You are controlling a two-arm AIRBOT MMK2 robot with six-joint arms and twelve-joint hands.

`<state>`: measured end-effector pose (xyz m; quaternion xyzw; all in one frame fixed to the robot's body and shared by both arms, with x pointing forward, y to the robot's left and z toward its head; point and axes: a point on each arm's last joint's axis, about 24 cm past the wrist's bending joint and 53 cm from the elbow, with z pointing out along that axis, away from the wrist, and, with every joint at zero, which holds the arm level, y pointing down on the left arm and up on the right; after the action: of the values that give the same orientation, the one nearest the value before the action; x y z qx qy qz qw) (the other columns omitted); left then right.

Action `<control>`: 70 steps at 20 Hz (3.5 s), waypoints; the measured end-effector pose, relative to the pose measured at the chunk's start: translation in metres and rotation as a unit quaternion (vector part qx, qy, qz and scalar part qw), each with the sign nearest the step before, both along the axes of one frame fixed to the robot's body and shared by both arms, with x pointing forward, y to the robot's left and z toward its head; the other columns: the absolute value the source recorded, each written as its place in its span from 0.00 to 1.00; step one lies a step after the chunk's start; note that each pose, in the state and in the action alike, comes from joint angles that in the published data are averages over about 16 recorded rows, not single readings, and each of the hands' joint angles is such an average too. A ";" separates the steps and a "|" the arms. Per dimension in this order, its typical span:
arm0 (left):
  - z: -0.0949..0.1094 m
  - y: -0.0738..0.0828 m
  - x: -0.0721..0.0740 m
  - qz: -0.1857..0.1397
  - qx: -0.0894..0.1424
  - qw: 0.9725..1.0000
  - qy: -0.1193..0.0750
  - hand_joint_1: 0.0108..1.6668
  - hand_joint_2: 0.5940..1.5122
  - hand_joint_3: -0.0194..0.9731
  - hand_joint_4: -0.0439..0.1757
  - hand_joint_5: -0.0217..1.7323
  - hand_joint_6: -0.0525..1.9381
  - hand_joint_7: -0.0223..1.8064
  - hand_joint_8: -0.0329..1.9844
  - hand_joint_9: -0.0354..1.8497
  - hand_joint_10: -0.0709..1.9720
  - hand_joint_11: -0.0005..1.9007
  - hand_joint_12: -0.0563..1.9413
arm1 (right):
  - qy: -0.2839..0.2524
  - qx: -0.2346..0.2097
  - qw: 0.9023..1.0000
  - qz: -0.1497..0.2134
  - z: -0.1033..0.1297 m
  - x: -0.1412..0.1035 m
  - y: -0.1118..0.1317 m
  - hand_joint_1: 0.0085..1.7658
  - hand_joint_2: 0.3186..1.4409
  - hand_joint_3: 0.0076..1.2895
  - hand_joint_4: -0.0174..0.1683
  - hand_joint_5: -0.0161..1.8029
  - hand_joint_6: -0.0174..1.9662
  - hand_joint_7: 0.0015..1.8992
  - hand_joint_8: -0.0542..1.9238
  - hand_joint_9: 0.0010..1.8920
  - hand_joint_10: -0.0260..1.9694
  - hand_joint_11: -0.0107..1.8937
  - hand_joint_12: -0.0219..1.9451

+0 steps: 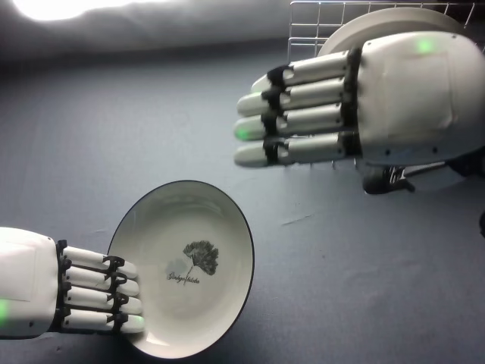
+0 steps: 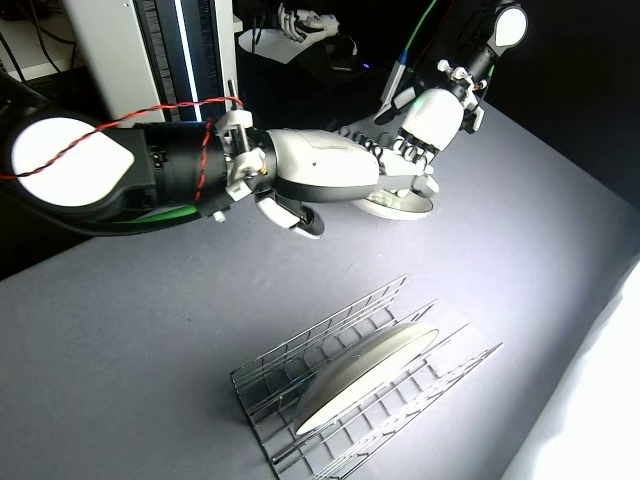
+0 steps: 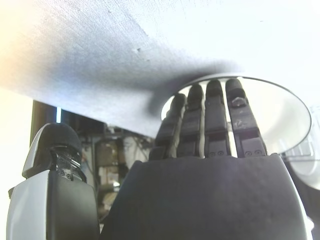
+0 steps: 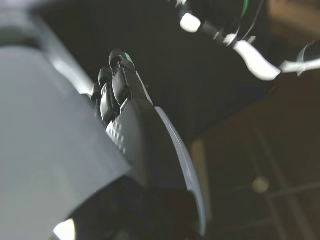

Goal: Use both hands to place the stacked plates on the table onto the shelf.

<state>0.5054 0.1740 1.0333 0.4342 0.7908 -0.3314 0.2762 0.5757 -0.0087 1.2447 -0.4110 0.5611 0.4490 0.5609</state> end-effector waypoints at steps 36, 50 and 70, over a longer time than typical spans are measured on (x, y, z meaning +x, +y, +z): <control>0.000 0.000 0.000 0.000 -0.001 1.000 0.000 0.01 0.52 0.03 0.15 0.03 0.01 0.05 0.01 0.06 0.03 0.02 0.10 | 0.025 -0.062 0.996 0.067 -0.097 -0.025 0.132 0.68 0.54 0.01 0.13 0.05 0.03 0.02 0.03 0.03 0.02 0.01 0.35; 0.001 -0.001 0.000 0.002 -0.002 1.000 0.001 0.01 0.52 0.03 0.15 0.03 0.01 0.06 0.01 0.07 0.03 0.02 0.10 | 0.026 -0.061 0.996 0.061 -0.107 -0.027 0.139 0.69 0.63 0.01 0.12 0.30 0.03 0.28 0.03 0.27 0.04 0.06 0.62; 0.100 -0.016 0.045 0.041 -0.101 0.990 -0.092 0.01 0.52 0.03 0.20 0.09 0.03 0.09 0.02 0.08 0.04 0.03 0.11 | 0.040 0.024 0.998 0.032 -0.038 -0.018 0.120 0.74 0.60 0.01 0.09 0.49 0.37 0.52 0.39 0.46 0.62 0.30 0.73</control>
<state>0.5500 0.1576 1.1332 0.3998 0.7413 -0.3568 0.4041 0.5576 0.1110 1.2064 -0.3969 0.5588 0.4958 0.5333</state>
